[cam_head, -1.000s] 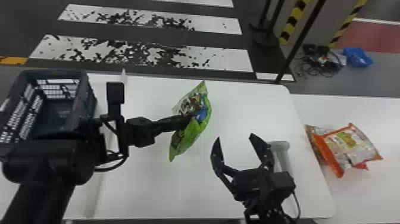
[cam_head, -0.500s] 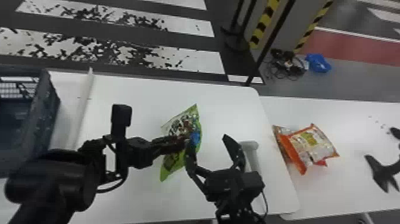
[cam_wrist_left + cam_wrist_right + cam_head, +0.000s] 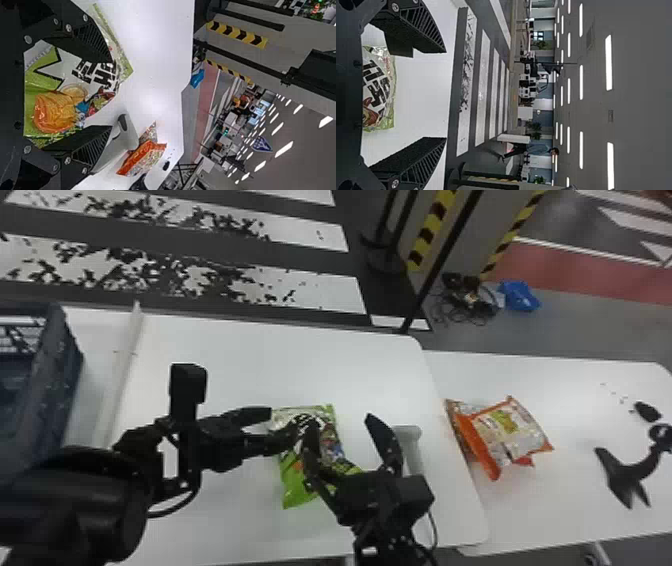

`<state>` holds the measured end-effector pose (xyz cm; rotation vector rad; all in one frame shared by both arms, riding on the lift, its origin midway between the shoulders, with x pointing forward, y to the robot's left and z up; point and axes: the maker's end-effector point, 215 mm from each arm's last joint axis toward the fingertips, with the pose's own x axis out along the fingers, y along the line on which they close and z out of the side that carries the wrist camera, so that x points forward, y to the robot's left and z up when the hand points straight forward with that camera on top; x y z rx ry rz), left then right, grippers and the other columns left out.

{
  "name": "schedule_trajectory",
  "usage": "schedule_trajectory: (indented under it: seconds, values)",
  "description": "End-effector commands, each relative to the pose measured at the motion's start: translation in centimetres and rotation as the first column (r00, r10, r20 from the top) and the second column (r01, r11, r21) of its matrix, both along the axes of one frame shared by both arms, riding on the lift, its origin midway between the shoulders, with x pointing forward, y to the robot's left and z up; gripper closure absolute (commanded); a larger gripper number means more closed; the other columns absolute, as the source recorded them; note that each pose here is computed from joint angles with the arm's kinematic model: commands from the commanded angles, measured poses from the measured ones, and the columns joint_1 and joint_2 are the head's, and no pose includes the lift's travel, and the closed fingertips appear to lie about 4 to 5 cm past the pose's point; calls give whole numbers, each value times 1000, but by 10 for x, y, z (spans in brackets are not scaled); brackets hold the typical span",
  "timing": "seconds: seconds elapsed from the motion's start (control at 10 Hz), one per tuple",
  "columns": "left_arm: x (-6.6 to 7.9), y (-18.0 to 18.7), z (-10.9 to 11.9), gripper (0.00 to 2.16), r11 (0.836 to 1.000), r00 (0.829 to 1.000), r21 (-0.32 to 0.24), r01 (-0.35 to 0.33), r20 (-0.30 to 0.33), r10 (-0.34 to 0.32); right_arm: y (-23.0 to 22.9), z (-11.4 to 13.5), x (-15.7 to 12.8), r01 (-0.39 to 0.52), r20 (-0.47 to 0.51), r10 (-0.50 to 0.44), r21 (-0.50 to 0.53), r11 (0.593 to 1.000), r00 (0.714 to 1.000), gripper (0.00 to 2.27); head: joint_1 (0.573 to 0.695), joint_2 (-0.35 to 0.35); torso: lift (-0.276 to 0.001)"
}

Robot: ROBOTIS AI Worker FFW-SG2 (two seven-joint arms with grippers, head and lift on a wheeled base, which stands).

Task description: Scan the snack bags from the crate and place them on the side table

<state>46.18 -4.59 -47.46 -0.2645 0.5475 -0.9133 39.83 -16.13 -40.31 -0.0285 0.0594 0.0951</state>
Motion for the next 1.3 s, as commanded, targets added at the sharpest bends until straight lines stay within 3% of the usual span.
schedule_trajectory:
  seconds: [0.0,0.2,0.5,0.6,0.7,0.8,1.2]
  values:
    - [8,26,10,33,998,997,29,-54,61,52,-3,1,2,5,2,-5,5,1000,1000,113,695,-268,-50]
    - [18,79,30,33,984,977,54,-173,138,164,-4,-1,6,4,0,-4,8,1000,1000,275,695,-234,-50]
    - [26,166,63,36,938,915,60,-342,247,318,-3,-3,9,-5,2,5,7,1000,1000,633,695,-135,-50]
    - [24,187,70,36,923,895,66,-380,279,349,-3,-6,9,-8,-7,8,5,1000,1000,603,695,-97,-50]
    - [19,201,74,36,914,886,70,-399,286,365,-4,-9,9,-6,-18,6,4,1000,1000,333,695,-61,-50]
    - [13,215,75,36,906,879,76,-417,289,380,-4,-14,8,-4,-33,4,2,1000,999,235,695,-31,-50]
    - [3,251,75,36,884,861,89,-458,293,416,-34,-66,3,52,-206,-50,5,999,977,178,695,16,-50]
